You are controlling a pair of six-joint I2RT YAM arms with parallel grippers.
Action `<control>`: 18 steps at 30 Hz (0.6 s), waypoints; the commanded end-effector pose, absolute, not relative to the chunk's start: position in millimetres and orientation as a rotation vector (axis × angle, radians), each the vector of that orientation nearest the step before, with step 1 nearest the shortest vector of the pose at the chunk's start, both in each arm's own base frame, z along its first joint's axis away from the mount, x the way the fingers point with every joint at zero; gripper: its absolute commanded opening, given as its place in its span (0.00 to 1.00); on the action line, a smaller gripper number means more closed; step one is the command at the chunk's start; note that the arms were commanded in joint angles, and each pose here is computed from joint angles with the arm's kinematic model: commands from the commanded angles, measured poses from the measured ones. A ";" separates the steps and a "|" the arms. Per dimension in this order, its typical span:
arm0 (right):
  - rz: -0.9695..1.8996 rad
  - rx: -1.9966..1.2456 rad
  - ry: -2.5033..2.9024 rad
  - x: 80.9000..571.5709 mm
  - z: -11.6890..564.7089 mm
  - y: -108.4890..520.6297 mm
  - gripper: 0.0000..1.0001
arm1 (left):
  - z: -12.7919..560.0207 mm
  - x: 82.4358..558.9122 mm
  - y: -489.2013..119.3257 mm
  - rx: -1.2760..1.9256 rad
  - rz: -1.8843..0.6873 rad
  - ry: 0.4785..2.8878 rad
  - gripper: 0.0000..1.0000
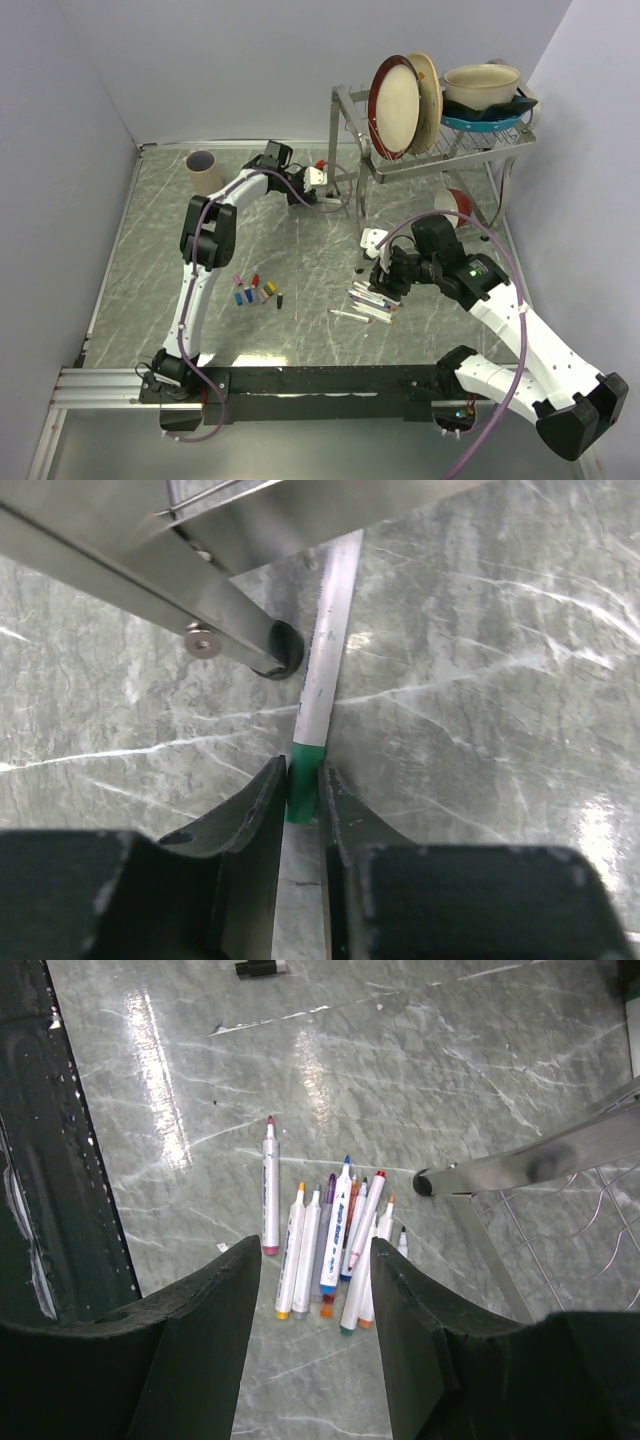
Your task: Open the pen caps
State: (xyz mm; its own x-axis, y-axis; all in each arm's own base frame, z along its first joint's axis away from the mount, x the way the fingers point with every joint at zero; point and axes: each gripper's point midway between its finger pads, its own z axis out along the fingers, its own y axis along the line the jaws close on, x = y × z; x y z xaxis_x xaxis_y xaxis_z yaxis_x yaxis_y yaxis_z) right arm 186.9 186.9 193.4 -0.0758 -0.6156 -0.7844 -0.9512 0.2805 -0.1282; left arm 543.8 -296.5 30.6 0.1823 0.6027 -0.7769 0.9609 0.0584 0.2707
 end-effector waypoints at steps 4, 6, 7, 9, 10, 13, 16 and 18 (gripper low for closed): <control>0.557 -1.418 1.731 183.1 205.0 186.3 0.56 | 21.5 512.5 -276.9 1.745 -0.524 1.608 0.16; 0.555 -1.417 1.722 182.9 206.4 186.3 0.56 | 17.2 500.0 -269.4 1.780 -0.502 1.636 0.14; 0.554 -1.417 1.722 182.8 206.1 186.0 0.56 | 4.0 485.2 -264.2 1.801 -0.517 1.673 0.13; 0.550 -1.414 1.716 182.5 207.1 185.6 0.56 | 8.7 475.9 -256.2 1.819 -0.481 1.688 0.11; 0.552 -1.413 1.715 182.2 207.5 185.7 0.56 | -6.0 458.5 -247.2 1.857 -0.496 1.715 0.08; 0.557 -1.416 1.713 181.1 207.2 185.9 0.56 | -3.0 445.0 -232.7 1.868 -0.425 1.756 0.05; 0.560 -1.419 1.717 181.2 206.0 186.0 0.56 | 4.7 437.5 -218.0 1.830 -0.376 1.767 0.06; 0.557 -1.416 1.718 181.5 205.8 185.7 0.56 | 15.7 435.7 -209.9 1.830 -0.318 1.764 0.09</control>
State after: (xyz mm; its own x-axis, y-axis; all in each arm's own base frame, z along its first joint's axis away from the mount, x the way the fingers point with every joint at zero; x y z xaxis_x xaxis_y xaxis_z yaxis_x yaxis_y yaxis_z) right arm 183.2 186.2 202.9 -0.0457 -0.5962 -0.8015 -0.9493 0.2758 -0.1510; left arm 459.4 -243.5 26.0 0.1633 0.7599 -0.6291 0.9636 0.0139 0.2669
